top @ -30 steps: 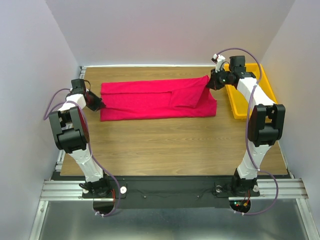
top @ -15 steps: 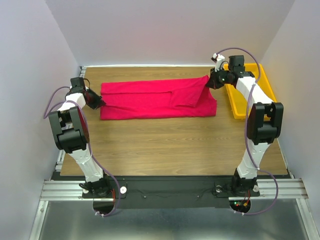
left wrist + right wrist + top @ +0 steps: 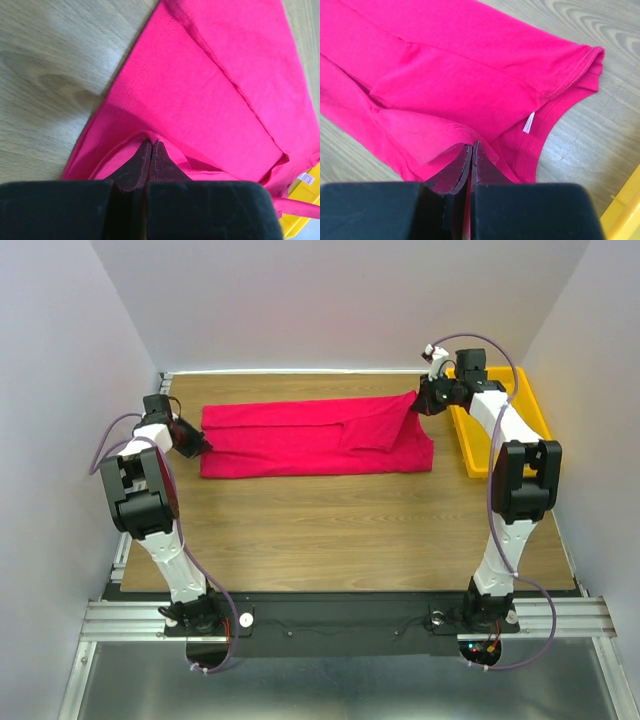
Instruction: Fold and stack the t-shirts
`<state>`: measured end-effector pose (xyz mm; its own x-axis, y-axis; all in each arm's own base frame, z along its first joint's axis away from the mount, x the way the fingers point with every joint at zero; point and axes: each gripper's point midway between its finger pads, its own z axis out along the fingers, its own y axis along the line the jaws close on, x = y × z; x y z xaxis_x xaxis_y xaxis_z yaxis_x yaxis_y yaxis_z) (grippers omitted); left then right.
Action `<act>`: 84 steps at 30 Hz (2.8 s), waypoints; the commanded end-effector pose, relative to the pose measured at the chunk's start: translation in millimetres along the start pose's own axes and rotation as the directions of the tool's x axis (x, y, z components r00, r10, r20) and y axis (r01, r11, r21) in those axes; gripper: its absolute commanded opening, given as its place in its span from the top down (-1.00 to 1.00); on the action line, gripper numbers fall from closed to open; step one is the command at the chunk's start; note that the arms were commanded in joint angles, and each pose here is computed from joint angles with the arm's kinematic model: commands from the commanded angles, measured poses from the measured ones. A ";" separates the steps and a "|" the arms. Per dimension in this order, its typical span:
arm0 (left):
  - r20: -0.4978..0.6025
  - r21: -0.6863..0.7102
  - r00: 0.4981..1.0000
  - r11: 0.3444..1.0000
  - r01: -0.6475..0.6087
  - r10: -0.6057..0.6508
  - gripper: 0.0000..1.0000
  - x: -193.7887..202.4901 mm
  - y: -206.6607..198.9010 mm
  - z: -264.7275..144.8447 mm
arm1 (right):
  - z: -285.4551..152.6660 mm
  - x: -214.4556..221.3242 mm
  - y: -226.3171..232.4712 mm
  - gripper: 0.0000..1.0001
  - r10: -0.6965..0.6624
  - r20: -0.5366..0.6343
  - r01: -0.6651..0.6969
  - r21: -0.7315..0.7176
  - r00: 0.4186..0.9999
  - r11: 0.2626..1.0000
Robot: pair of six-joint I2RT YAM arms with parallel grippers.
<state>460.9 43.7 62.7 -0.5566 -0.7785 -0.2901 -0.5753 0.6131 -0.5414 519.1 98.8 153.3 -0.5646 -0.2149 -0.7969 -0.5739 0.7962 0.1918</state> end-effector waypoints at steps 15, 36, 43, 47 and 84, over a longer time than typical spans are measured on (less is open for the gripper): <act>0.052 0.042 0.998 0.999 -0.029 0.026 1.00 -24.7 -19.3 -3.0 | 9.4 -26.5 -19.3 0.99 -0.006 0.065 0.004 0.036 0.998 0.999; 0.043 0.029 0.999 0.999 -0.027 0.025 1.00 -25.4 -14.6 5.8 | 17.4 -22.1 -25.3 0.99 0.002 0.054 -0.004 0.043 0.999 0.999; 0.040 0.025 0.999 0.999 -0.027 0.026 1.00 -24.9 -13.5 6.7 | 19.3 -20.4 -24.8 0.99 0.006 0.051 -0.008 0.039 0.999 0.999; 0.046 0.024 0.998 0.999 -0.032 0.031 1.00 -25.7 -14.5 5.3 | 19.1 -22.6 -26.1 0.99 0.007 0.056 -0.009 0.041 0.998 0.999; 0.138 -0.087 0.990 0.996 -0.015 0.027 1.00 -30.9 12.8 -9.2 | 22.2 -42.4 -22.7 0.99 0.042 0.103 -0.043 0.008 0.994 0.999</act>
<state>465.5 65.8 73.2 -0.4964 -0.7802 -0.3807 -0.6116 0.6255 -0.4844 547.9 101.0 137.9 -0.6081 -0.1456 -0.7804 -0.5194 0.8164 0.2523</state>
